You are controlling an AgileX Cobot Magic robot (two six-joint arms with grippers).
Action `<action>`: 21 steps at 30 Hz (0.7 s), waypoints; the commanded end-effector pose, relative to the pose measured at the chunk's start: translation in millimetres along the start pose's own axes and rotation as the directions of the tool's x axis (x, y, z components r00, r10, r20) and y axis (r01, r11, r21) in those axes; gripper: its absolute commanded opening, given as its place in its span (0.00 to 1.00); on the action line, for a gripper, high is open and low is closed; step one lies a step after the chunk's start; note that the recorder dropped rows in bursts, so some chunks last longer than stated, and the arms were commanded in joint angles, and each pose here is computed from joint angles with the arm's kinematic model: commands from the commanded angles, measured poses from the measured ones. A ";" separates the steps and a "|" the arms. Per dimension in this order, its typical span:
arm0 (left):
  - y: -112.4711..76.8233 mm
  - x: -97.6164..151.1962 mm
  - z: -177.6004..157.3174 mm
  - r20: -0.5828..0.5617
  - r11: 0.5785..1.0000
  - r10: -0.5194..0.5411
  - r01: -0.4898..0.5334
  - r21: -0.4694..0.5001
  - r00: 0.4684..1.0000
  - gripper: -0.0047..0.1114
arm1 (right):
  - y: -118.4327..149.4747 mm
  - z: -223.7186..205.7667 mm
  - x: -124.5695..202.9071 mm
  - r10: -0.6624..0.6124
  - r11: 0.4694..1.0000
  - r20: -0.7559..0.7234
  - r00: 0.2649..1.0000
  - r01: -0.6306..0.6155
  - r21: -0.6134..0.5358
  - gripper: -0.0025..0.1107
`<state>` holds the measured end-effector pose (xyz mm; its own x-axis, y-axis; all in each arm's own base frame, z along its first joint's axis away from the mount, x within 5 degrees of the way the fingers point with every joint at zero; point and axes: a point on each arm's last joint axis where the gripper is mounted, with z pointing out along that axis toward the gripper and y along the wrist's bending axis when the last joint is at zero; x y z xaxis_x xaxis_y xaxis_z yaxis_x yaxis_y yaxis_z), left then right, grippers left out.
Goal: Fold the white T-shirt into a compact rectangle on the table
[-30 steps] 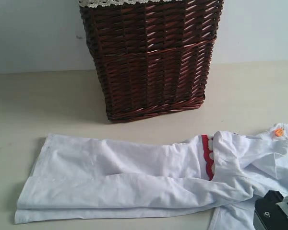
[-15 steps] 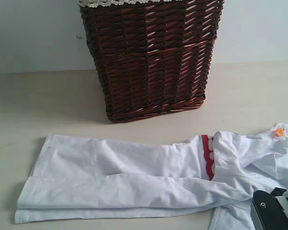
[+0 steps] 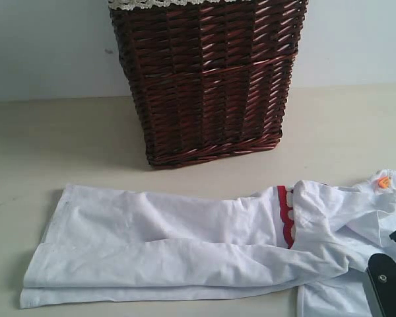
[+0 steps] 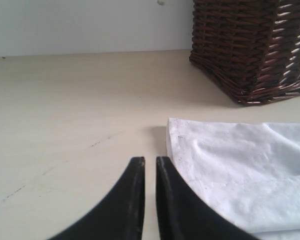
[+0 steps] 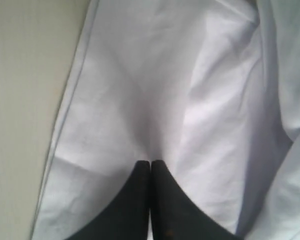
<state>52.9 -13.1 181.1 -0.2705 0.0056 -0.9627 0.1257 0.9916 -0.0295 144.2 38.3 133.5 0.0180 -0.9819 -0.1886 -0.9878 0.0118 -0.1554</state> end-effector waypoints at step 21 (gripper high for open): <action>0.0 -0.5 -0.4 0.010 1.000 0.001 -0.001 0.000 1.000 0.13 | 6.8 32.7 -1.8 0.210 0.953 0.020 0.977 -0.201 -0.227 0.60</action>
<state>52.9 -13.1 181.1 -0.2705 0.0056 -0.9627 0.1257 0.9916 -0.0295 139.8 50.1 111.4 -0.1827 -0.9443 -0.2738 -0.9807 0.1555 0.1181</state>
